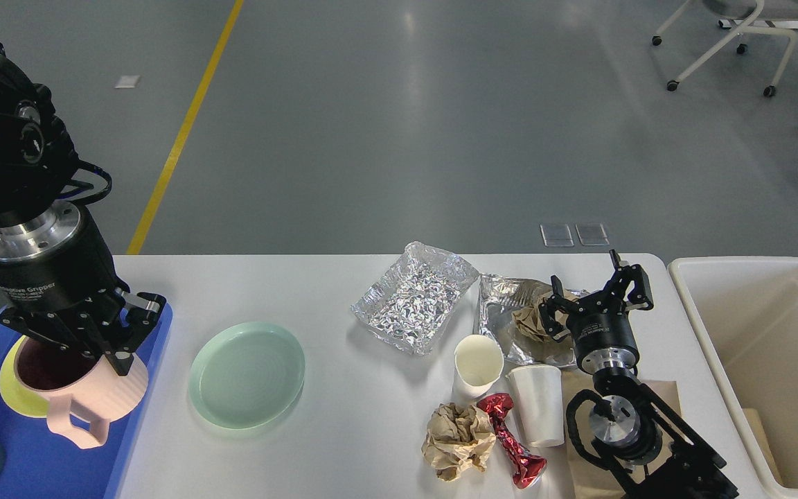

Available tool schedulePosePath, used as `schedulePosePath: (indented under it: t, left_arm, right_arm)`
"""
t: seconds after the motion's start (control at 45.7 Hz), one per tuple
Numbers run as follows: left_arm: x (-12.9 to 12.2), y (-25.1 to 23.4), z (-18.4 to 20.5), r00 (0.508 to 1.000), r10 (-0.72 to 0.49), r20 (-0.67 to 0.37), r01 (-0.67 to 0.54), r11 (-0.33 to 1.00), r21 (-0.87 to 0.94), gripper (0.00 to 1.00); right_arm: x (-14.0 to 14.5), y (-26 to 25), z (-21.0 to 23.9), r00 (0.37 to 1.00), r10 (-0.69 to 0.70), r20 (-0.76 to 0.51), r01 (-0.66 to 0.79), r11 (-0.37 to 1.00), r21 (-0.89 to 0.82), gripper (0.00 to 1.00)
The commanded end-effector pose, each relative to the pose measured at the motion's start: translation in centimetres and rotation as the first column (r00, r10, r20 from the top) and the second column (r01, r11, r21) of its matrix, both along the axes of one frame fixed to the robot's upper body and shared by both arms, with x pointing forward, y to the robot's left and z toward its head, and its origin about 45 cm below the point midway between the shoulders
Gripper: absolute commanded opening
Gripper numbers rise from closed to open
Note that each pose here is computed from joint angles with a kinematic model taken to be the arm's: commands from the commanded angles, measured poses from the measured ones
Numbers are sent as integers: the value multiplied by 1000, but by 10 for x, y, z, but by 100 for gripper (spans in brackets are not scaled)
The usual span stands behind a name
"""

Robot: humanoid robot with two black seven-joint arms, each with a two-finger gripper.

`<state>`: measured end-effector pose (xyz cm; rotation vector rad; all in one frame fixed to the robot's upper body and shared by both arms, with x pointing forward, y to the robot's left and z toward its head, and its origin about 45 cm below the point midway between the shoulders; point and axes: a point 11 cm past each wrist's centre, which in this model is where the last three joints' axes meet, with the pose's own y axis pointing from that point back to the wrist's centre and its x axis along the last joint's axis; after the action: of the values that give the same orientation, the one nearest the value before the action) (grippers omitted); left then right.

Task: Tidy desktop
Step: 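Set the cup down on the blue tray beside the yellow plate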

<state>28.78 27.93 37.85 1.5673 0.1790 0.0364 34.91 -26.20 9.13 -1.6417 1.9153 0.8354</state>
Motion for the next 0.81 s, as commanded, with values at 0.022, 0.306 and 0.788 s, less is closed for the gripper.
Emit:
schedulePosePath:
  t: [0.022,0.306,0.788]
  left_arm:
    - [2,21,0,998,53,18,-53,998,-33,0]
    - [-4,116,-43,993,121,-13,-121,993,-1,1]
    - [-21,204,-160,979,196,-63,-194,980,40,2]
  right_arm:
    - [-1,0,-1,1000,-1,-1,1,1000,0,100]
    - [-1,0,-1,1000,0,-3,0,1000,1,100]
    - [0,0,0,1000,0,0,0,1000,0,100]
